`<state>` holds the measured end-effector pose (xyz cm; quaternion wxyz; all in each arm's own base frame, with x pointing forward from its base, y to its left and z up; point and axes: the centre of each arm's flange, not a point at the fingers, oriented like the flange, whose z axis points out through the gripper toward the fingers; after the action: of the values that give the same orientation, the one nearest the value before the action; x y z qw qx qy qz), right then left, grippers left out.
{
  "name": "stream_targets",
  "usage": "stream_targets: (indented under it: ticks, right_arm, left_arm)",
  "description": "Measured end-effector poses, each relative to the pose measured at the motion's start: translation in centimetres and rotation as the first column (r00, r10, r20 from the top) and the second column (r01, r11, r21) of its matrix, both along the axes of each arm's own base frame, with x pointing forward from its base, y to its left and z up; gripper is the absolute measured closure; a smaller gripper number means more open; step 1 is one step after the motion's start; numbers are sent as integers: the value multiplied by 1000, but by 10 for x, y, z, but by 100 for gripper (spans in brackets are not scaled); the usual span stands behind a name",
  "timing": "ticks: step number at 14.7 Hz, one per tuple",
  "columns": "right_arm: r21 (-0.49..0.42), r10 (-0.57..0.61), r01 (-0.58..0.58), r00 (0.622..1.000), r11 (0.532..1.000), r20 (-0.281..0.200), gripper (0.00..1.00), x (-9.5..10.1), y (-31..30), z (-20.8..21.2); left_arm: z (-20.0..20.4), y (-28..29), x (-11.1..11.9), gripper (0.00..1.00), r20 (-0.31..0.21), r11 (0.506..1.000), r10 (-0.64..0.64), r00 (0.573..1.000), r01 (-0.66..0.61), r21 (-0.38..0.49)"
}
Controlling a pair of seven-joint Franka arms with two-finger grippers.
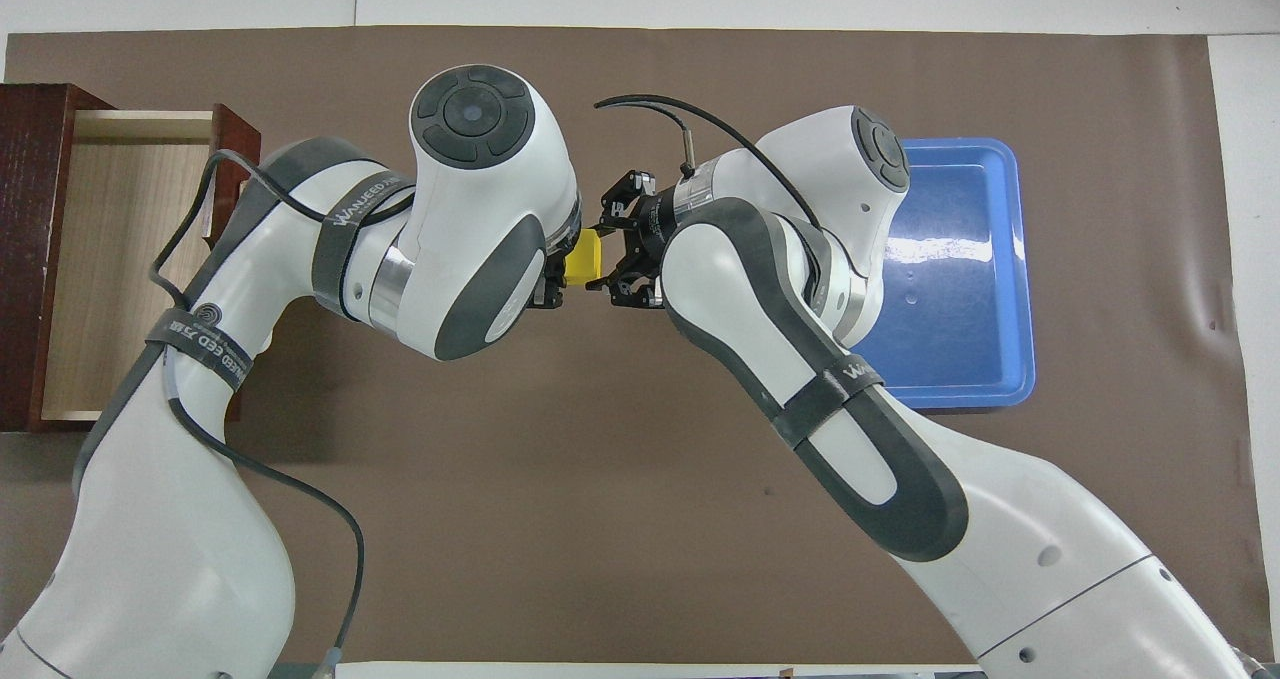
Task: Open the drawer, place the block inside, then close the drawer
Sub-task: 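Grasp the yellow block with the left gripper from the right gripper, then lower the block into the drawer with the left gripper while the right gripper withdraws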
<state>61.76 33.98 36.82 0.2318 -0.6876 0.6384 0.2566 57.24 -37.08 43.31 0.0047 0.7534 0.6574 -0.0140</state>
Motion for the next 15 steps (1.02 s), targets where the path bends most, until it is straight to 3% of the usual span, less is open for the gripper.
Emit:
stream_targets:
  ticks: [14,15]
  right_arm:
    - [5,-1,1,1000,1000,4,44,0,2,4]
    - [4,-1,1,1000,1000,4,41,0,2,4]
  left_arm:
    - [4,2,1,44,3,1000,1,1000,-1,4]
    - [5,2,1,44,4,1000,0,1000,0,5]
